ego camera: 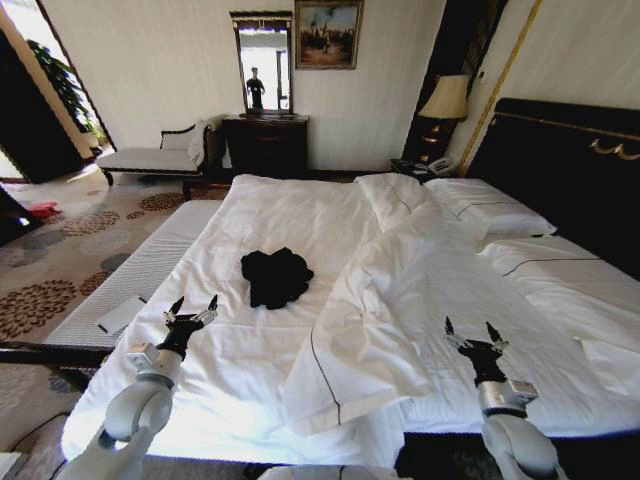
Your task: Fold the clothes on the bed.
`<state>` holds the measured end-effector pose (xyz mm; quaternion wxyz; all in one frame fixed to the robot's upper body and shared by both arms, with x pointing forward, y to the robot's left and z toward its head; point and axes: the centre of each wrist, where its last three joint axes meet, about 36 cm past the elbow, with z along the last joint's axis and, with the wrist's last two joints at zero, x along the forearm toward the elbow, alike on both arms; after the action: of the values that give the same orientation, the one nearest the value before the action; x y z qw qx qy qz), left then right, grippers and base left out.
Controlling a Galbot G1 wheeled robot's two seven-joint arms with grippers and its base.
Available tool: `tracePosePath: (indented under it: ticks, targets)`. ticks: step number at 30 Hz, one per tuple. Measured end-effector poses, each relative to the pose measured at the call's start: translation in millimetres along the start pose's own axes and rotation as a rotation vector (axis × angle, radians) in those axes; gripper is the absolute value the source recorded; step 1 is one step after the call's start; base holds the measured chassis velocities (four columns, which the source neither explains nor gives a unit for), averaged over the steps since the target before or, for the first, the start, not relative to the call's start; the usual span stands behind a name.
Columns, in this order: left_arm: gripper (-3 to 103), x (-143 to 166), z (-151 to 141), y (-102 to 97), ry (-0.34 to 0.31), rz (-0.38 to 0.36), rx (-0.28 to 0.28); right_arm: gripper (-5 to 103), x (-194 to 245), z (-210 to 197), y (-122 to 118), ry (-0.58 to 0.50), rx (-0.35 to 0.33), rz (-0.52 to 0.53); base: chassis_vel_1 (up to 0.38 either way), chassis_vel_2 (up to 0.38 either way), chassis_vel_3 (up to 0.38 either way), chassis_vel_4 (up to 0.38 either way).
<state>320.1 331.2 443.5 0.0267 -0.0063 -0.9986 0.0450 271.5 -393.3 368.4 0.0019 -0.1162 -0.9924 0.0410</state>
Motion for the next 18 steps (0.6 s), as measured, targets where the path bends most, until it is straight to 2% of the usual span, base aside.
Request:
tracePosePath:
  ticks: [8, 16, 18]
  targets:
    - [100, 0, 0, -0.4, 0.0, -0.003, 0.003, 100, 1, 1, 0, 0.004, -0.001, 0.013, 0.084, 0.241, -0.083, -0.216]
    - [100, 1, 1, 0.1, 0.001, -0.007, 0.002, 100, 2, -1, 3, 0.003, -0.01, 0.019, 0.084, 0.037, -0.076, -0.032]
    - [100, 1, 1, -0.4, 0.0, -0.007, 0.003, 100, 5, -14, 7, -0.004, -0.042, 0.017, 0.0, 0.0, 0.0, 0.0]
